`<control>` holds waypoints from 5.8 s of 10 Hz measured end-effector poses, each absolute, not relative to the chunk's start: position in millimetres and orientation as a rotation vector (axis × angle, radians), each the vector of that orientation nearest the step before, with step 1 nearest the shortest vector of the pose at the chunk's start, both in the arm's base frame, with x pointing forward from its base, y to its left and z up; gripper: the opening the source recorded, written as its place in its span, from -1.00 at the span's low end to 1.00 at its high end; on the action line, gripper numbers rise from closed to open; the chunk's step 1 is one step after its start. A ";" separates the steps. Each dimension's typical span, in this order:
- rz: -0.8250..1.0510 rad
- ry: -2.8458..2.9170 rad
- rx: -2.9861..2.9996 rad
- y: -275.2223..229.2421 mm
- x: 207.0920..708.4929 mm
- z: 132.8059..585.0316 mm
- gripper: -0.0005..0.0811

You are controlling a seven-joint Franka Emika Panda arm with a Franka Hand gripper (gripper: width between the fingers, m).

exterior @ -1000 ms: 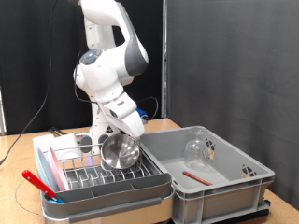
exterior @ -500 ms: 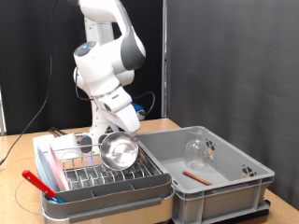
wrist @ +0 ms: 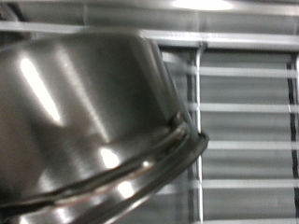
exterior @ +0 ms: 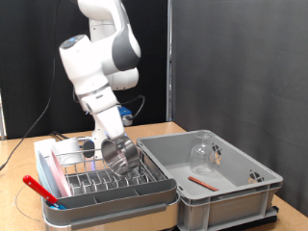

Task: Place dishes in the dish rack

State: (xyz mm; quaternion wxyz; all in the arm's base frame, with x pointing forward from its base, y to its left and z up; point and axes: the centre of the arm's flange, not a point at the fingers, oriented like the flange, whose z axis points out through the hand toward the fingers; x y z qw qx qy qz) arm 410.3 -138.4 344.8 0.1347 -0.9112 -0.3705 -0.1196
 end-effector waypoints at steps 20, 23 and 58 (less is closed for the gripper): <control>-0.345 -1.159 -2.351 -179.3 449.6 351.5 0.99; -0.389 -1.482 -2.212 -144.2 459.2 361.4 0.99; -0.127 -3.083 -0.700 171.1 461.5 346.6 0.99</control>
